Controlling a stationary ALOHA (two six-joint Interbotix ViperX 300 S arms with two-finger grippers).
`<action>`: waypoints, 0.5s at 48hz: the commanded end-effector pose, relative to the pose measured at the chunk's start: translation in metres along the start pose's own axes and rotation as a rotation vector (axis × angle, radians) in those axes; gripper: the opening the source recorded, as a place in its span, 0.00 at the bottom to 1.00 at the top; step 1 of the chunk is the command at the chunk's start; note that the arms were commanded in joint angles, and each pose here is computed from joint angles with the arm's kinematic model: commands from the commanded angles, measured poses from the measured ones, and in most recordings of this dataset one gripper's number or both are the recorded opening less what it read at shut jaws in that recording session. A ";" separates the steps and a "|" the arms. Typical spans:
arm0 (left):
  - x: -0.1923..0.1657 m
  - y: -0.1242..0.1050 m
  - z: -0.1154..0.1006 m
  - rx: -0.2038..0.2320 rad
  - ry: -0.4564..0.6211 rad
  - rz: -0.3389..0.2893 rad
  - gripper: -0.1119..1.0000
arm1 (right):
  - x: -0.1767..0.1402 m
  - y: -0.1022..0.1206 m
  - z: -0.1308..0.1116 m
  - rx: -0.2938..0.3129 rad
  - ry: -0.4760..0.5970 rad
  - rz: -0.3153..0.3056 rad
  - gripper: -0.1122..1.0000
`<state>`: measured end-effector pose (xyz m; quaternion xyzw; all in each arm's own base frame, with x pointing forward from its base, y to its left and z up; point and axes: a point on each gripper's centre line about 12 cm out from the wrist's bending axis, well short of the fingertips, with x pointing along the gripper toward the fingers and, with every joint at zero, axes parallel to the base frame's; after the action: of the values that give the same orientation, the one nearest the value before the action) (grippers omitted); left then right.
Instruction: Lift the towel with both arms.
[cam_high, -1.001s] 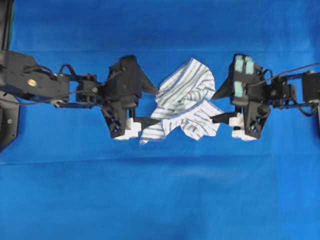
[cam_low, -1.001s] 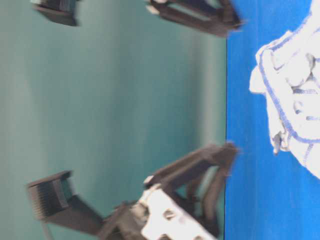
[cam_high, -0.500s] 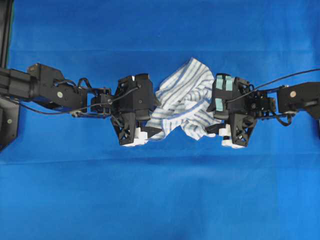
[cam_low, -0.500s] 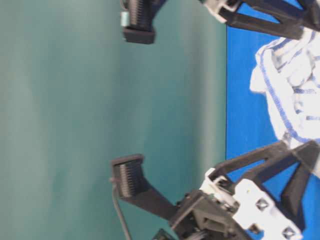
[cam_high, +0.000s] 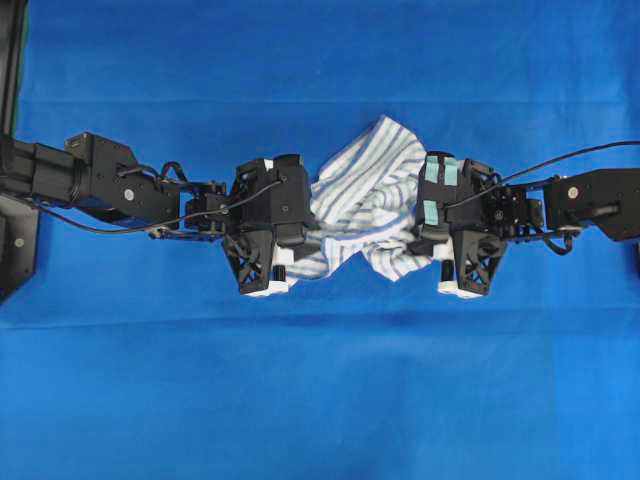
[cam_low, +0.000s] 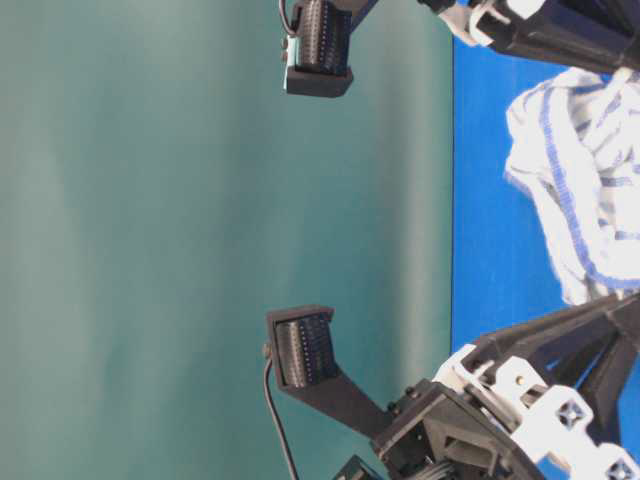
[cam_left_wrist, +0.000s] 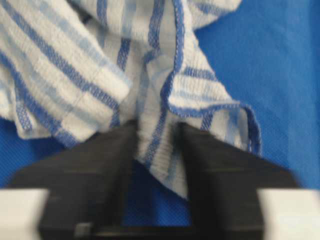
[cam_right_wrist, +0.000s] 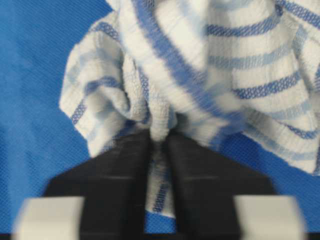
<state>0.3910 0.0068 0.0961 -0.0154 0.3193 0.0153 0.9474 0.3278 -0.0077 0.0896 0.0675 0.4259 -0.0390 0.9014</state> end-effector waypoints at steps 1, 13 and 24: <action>-0.005 -0.001 0.012 -0.003 -0.023 -0.003 0.23 | -0.003 0.002 0.010 -0.001 -0.035 0.007 0.19; -0.035 -0.002 0.041 -0.003 -0.041 -0.005 0.12 | -0.027 0.006 0.034 0.005 -0.120 0.018 0.13; -0.091 0.001 0.084 -0.010 -0.087 -0.003 0.12 | -0.083 0.011 0.078 0.000 -0.220 0.025 0.13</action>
<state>0.3720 0.0063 0.1854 -0.0186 0.3055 0.0133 0.9519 0.3336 -0.0086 0.1692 0.0697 0.3559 -0.0381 0.9311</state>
